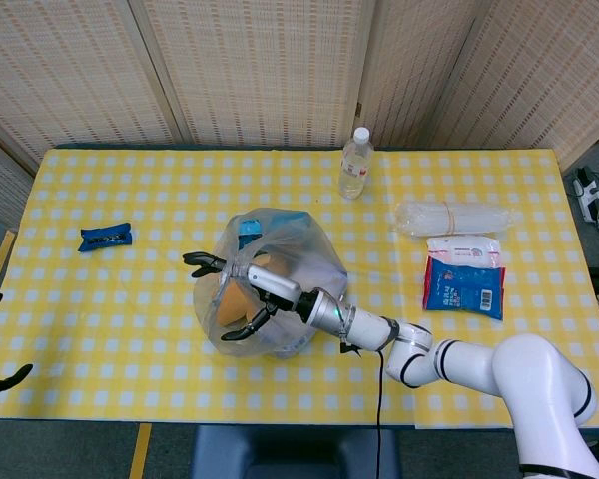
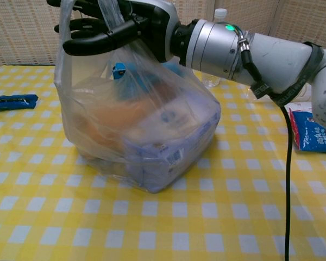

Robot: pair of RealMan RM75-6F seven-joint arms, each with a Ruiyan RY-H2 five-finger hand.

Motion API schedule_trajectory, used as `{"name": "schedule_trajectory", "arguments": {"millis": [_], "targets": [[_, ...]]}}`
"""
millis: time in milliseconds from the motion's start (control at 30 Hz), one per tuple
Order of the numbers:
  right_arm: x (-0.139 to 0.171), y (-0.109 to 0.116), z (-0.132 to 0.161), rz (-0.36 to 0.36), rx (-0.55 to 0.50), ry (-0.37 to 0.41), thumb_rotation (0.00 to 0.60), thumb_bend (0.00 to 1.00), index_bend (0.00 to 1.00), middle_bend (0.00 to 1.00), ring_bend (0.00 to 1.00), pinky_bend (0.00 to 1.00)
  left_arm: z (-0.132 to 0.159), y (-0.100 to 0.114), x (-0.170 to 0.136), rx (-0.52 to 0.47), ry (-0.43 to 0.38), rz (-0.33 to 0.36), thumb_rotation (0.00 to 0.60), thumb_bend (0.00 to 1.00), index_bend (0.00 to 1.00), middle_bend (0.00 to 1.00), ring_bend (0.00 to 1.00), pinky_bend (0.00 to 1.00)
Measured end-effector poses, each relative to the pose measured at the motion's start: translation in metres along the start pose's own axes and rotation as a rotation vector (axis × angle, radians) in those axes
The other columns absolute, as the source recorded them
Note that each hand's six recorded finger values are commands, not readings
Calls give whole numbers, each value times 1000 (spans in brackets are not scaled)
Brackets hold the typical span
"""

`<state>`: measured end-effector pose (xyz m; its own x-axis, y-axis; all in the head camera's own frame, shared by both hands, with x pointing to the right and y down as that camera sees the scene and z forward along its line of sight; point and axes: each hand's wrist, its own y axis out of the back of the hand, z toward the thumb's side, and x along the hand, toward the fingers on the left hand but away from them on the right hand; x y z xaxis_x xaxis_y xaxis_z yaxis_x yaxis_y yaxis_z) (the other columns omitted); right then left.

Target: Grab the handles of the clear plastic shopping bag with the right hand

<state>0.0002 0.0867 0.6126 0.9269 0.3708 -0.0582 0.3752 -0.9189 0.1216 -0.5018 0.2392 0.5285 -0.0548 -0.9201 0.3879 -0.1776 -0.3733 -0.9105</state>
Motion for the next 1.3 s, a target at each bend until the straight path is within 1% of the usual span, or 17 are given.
{"name": "schedule_trajectory", "arguments": {"millis": [167, 300, 433, 533, 633, 700, 767, 833, 900, 933, 967, 1000, 1033, 1067, 1167, 1233, 1300], "targets": [[-7, -1, 4, 6, -137, 16, 600, 207, 0, 71, 121, 0, -1, 0, 0, -3, 4, -1, 600, 170, 0, 0, 0, 0], [-12, -1, 9, 10, -235, 38, 600, 206, 6, 114, 142, 0, 0, 0, 2, -5, -1, -6, 600, 170, 0, 0, 0, 0], [-17, 4, 18, -8, -306, 86, 600, 207, 82, 185, 187, 40, 0, -1, 3, -5, -2, -12, 600, 170, 0, 0, 0, 0], [-19, 7, 21, -25, -330, 103, 600, 206, 184, 271, 249, 144, 0, 0, 3, -5, -3, -6, 600, 170, 0, 0, 0, 0], [-20, 12, 25, -47, -350, 120, 600, 206, 297, 373, 318, 205, 0, 1, 2, -6, 0, -4, 600, 170, 0, 0, 0, 0], [-21, 14, 26, -59, -361, 125, 600, 207, 370, 442, 375, 257, 0, 2, 2, -6, 0, -3, 600, 170, 0, 0, 0, 0], [-21, 17, 27, -81, -380, 135, 600, 209, 446, 517, 451, 336, 0, 2, 1, -7, -1, -1, 600, 170, 0, 0, 0, 0], [-20, 18, 29, -106, -412, 150, 600, 209, 489, 565, 501, 395, 0, 3, 1, -8, -2, 1, 600, 170, 0, 0, 0, 0], [-20, 19, 30, -130, -451, 164, 600, 251, 538, 622, 557, 461, -1, 4, 1, -9, -1, 2, 600, 170, 0, 0, 0, 0], [-19, 21, 31, -149, -482, 172, 600, 302, 573, 657, 593, 503, -1, 4, 0, -9, -1, 2, 600, 169, 0, 0, 0, 0], [-19, 22, 31, -165, -508, 179, 600, 373, 615, 700, 640, 559, -1, 4, 0, -9, -1, 2, 600, 170, 0, 0, 0, 0], [-19, 24, 31, -182, -538, 185, 600, 411, 639, 724, 668, 592, -1, 4, -1, -9, -1, 2, 600, 170, 0, 0, 0, 0], [-19, 26, 32, -207, -582, 191, 600, 470, 676, 763, 715, 647, -1, 4, -1, -9, -2, 2, 600, 170, 0, 0, 0, 0], [-18, 27, 32, -227, -615, 193, 600, 505, 701, 790, 749, 690, -1, 5, -2, -9, -2, 3, 600, 170, 0, 0, 0, 0], [-17, 32, 31, -293, -716, 191, 600, 534, 719, 811, 817, 789, -1, 6, -3, -9, -4, 9, 600, 170, 0, 0, 0, 0], [-15, 34, 31, -335, -779, 183, 600, 534, 716, 808, 830, 806, -1, 7, -5, -9, -4, 11, 600, 170, 0, 0, 0, 0], [-14, 35, 31, -363, -820, 171, 600, 535, 709, 804, 832, 807, 0, 6, -6, -8, -6, 10, 600, 170, 0, 0, 0, 0]]}}
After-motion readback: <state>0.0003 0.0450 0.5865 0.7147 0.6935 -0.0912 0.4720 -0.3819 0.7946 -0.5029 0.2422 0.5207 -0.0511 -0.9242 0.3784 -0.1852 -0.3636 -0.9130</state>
